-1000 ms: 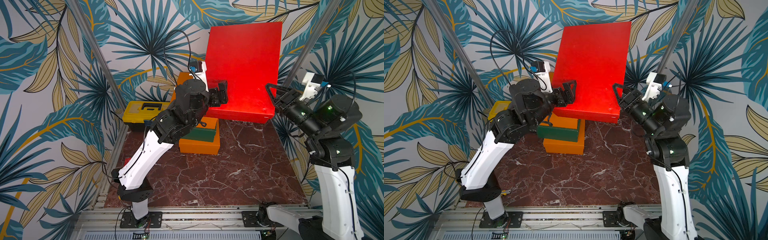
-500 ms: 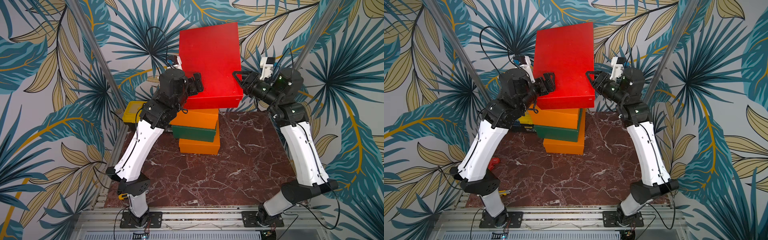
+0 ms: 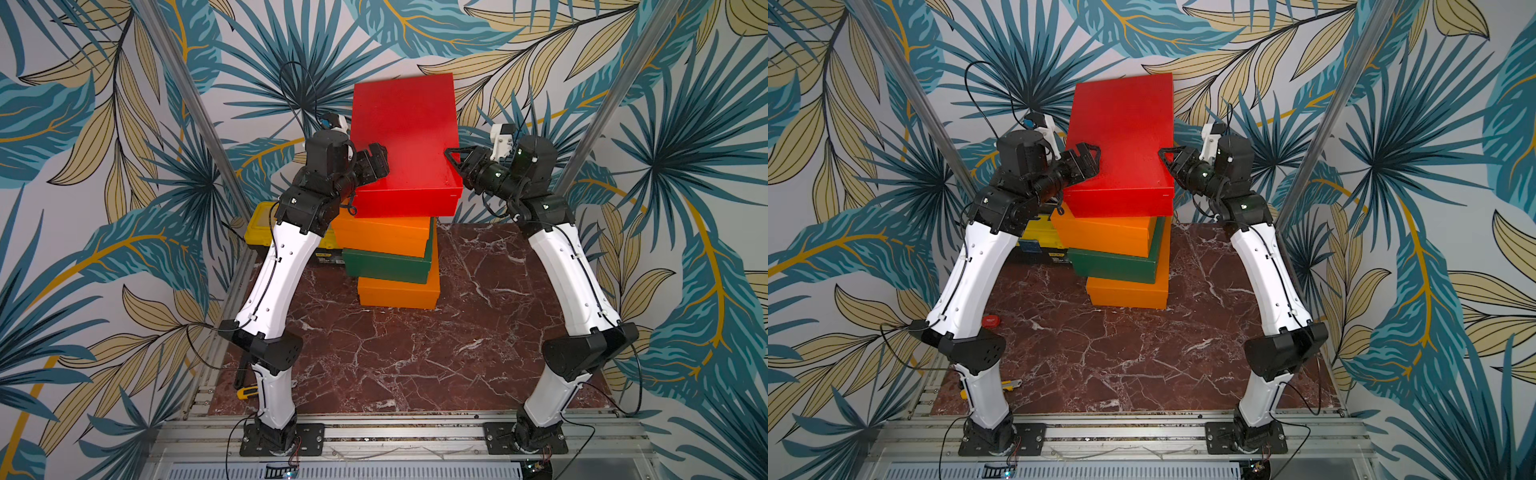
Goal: Stack the shoeboxes
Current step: Place the shoebox at the shoebox, then move the shoebox to the shoebox, then move the shoebox to the center of the board.
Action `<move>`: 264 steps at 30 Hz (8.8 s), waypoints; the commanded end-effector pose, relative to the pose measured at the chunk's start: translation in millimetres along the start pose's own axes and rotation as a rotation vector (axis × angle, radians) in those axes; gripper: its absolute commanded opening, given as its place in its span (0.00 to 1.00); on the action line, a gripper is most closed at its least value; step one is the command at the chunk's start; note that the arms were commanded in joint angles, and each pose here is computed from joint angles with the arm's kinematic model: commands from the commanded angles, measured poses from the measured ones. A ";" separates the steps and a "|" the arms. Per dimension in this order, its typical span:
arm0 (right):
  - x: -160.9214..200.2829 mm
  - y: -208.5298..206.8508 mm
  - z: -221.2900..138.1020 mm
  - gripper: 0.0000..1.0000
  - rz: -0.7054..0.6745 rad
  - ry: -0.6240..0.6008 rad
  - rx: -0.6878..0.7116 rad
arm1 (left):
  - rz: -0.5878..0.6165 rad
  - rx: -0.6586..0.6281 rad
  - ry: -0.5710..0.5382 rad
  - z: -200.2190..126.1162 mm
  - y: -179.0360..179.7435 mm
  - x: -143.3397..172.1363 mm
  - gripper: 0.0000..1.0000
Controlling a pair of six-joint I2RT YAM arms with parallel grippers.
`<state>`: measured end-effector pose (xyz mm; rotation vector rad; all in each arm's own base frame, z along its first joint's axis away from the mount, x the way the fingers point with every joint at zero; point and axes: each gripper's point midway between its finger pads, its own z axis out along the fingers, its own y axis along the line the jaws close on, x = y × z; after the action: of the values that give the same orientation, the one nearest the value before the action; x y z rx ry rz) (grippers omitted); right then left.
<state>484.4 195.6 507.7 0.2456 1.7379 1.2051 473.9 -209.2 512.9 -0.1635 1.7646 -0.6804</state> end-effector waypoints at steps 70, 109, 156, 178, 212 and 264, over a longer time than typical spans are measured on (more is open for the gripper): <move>-38.3 14.8 36.9 0.00 -0.293 -0.081 -0.077 | -0.080 0.093 0.042 -1.9 63.3 -33.5 1.00; -0.5 -27.1 6.2 0.00 -0.277 0.050 0.122 | -0.068 0.035 -0.003 -19.9 68.0 -43.2 1.00; 48.0 -91.1 47.5 0.00 -0.201 0.184 0.183 | 0.003 0.361 -0.140 50.1 39.4 -75.1 0.77; -4.7 -15.4 -30.2 0.00 -0.385 -0.005 0.210 | 0.082 0.215 -0.139 -44.0 33.5 -80.4 0.78; 19.4 -9.3 24.4 0.00 -0.408 0.124 0.034 | 0.050 0.113 0.039 8.7 78.7 -25.2 0.79; 174.9 -216.2 -127.1 0.00 -0.190 0.240 0.602 | -0.183 -0.367 0.150 -127.4 224.1 162.1 0.27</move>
<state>359.6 111.6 247.2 0.2511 2.2597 0.4830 354.8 -55.0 290.0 -0.4575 2.0556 -0.4624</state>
